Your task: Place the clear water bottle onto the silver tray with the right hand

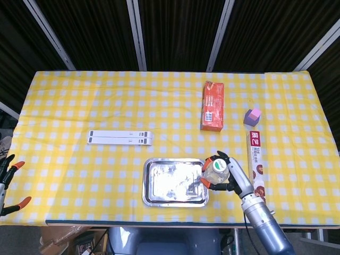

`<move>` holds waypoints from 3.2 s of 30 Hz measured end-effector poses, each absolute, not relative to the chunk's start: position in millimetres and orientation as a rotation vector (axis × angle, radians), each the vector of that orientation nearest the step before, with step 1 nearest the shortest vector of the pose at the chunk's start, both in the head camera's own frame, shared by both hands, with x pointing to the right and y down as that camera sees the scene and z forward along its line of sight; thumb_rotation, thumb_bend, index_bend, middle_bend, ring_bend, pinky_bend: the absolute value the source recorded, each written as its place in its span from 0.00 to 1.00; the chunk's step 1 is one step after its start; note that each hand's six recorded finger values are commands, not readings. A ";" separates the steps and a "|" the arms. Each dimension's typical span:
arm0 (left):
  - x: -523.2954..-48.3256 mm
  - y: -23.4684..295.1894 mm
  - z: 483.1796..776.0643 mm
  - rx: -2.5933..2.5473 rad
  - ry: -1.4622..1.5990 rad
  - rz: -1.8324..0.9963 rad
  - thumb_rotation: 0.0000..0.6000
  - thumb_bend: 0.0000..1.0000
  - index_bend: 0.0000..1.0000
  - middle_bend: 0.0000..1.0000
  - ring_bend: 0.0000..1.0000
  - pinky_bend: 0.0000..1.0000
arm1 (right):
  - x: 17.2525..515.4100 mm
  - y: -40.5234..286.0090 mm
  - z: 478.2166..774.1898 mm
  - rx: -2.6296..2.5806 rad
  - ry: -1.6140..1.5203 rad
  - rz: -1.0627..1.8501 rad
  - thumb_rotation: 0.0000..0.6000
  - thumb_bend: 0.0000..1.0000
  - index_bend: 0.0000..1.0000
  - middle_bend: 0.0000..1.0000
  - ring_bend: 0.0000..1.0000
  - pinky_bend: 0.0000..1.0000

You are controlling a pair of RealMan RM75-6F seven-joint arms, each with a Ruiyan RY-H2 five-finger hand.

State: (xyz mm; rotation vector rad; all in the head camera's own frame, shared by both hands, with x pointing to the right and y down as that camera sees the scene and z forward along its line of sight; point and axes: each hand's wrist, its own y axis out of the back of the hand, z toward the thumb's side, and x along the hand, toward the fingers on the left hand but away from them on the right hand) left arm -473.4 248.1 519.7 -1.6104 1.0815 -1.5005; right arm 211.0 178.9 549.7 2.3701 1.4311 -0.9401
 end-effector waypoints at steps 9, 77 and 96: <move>-473.3 247.2 521.1 -1.614 1.078 -1.501 1.00 0.20 0.15 0.00 0.00 0.00 | 183.2 200.8 584.2 2.417 1.382 -0.859 1.00 0.63 0.82 0.60 0.28 0.00; -475.2 242.2 532.1 -1.626 1.060 -1.541 1.00 0.20 0.15 0.00 0.00 0.00 | 90.1 229.1 615.6 2.406 1.380 -0.843 1.00 0.64 0.82 0.60 0.30 0.00; -475.1 241.7 533.5 -1.623 1.055 -1.547 1.00 0.20 0.15 0.00 0.00 0.00 | 95.0 230.0 651.5 2.317 1.608 -0.819 1.00 0.64 0.82 0.61 0.30 0.00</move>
